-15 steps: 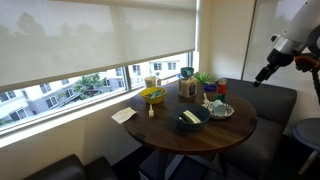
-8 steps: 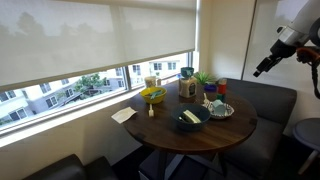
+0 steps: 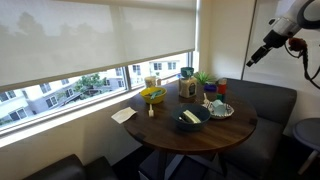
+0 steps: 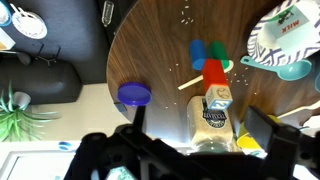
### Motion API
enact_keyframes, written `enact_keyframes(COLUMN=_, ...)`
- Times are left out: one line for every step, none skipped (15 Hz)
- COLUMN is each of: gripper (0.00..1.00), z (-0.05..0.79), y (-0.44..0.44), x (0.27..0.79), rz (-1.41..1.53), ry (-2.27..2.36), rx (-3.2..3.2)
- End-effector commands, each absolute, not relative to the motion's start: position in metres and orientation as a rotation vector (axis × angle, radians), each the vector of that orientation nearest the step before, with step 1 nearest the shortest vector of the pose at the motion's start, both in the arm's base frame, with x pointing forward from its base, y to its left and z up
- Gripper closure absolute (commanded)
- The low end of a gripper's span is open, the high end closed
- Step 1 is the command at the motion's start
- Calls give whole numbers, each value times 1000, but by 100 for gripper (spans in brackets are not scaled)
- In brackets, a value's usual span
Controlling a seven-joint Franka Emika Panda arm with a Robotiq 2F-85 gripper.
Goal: Put the white block in the blue bowl
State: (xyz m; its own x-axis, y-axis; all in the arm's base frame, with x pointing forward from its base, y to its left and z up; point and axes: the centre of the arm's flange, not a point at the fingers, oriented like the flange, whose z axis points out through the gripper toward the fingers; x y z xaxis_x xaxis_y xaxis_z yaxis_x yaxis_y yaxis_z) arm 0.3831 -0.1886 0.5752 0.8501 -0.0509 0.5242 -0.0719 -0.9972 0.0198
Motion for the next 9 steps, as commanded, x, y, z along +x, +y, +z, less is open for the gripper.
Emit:
enact_keyframes(gripper=0, z=576, y=-188, x=388, rz=840, ry=-95, rx=2985)
enact_keyframes(gripper=0, z=574, y=-188, x=389, rz=831, ry=-95, rx=2986)
enact_keyframes(gripper=0, z=572, y=-188, x=389, rz=828, ry=-96, rx=2987)
enact_keyframes(gripper=0, z=573, y=-189, x=388, rz=830, ry=-100, rx=2986)
enact_keyframes(gripper=0, z=570, y=-185, x=391, rz=801, ry=-67, rx=3005)
enact_keyframes(gripper=0, z=561, y=-181, x=410, rz=799, ry=-69, rx=3021)
enact_keyframes(gripper=0, z=554, y=-180, x=423, rz=805, ry=-89, rx=3016)
enact_keyframes(gripper=0, z=549, y=-176, x=435, rz=829, ry=-75, rx=3032)
enact_keyframes(gripper=0, z=544, y=-173, x=446, rz=845, ry=-87, rx=3033)
